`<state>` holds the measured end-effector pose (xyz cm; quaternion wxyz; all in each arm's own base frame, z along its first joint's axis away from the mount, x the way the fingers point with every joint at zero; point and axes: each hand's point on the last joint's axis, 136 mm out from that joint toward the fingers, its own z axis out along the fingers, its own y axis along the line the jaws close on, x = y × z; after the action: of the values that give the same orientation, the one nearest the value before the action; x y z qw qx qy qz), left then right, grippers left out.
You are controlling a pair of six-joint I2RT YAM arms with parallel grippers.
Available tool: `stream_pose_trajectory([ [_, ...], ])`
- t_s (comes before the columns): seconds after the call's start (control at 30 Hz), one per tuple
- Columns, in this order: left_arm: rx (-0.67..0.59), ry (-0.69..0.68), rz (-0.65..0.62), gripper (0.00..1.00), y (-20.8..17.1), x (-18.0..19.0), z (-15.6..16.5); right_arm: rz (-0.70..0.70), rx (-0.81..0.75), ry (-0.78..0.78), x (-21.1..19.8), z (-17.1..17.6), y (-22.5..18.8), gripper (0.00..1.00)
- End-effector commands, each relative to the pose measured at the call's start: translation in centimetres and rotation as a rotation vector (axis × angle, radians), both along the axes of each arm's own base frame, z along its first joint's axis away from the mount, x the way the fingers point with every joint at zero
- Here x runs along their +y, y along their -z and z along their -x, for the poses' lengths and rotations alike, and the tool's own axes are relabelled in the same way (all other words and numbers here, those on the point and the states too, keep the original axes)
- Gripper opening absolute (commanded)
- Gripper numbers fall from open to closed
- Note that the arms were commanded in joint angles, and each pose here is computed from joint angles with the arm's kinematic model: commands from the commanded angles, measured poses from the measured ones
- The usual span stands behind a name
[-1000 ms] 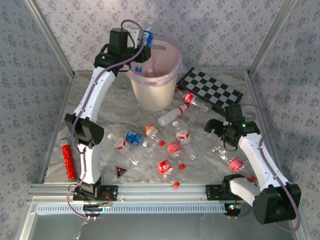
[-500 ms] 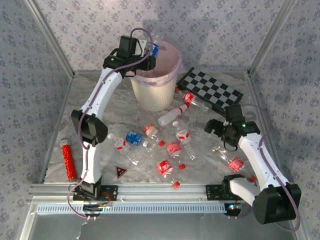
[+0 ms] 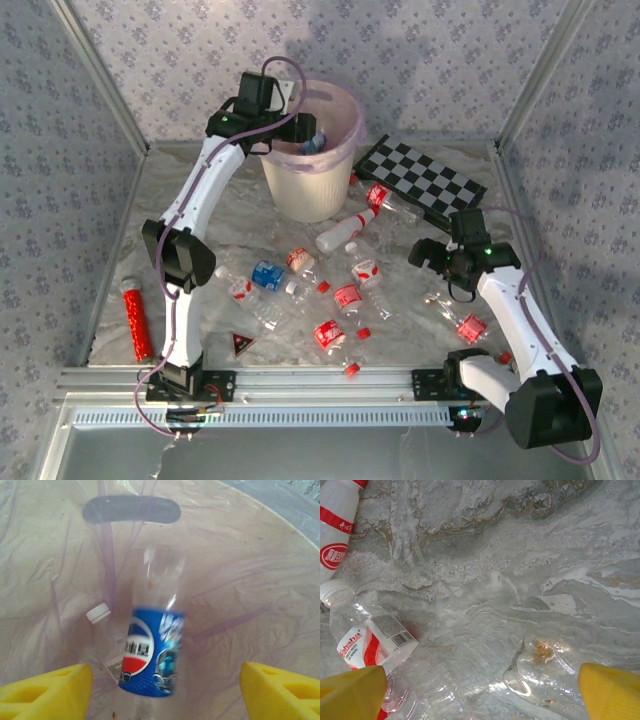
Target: Put the plastic bottles in the bin
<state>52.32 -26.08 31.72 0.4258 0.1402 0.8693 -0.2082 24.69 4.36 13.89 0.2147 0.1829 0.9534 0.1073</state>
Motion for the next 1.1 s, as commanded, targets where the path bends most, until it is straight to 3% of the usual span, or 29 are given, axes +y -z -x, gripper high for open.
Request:
stream_pose_trajectory([
  [0.0, -0.068, 0.008, 0.017, 0.79, -3.8, 0.1, 1.2, 0.034, -0.063, -0.052, -0.2, -0.6, -1.6, 1.0],
  [0.17, -0.101, 0.004, 0.033, 0.78, -6.0, 0.4, 2.1, 0.097, -0.202, -0.129, -0.2, -3.2, -3.9, 1.0],
  [0.37, -0.148, 0.012, -0.007, 0.78, -8.7, 0.3, 5.1, 0.289, -0.367, -0.324, -0.1, -7.9, -5.7, 1.0],
  [0.53, -0.175, 0.012, -0.017, 0.78, -10.7, 1.9, 9.6, 0.387, -0.3, -0.621, 1.1, -10.8, -4.4, 0.99],
  [0.6, -0.17, 0.005, -0.005, 0.78, -10.7, 2.9, 11.5, 0.39, -0.242, -0.728, 1.7, -11.8, -3.4, 0.94],
  [0.77, -0.076, -0.02, 0.034, 0.78, -7.0, 5.2, 16.2, 0.378, -0.196, -0.869, 2.9, -15.7, -2.0, 0.91],
  [0.9, 0.076, -0.057, 0.142, 0.77, -1.1, 5.5, 19.0, 0.434, -0.112, -0.889, 2.2, -19.1, 0.5, 0.91],
  [1.07, 0.165, -0.191, 0.239, 0.76, 4.6, 7.8, 21.4, 0.461, -0.037, -0.939, 2.2, -21.5, 3.2, 0.89],
])
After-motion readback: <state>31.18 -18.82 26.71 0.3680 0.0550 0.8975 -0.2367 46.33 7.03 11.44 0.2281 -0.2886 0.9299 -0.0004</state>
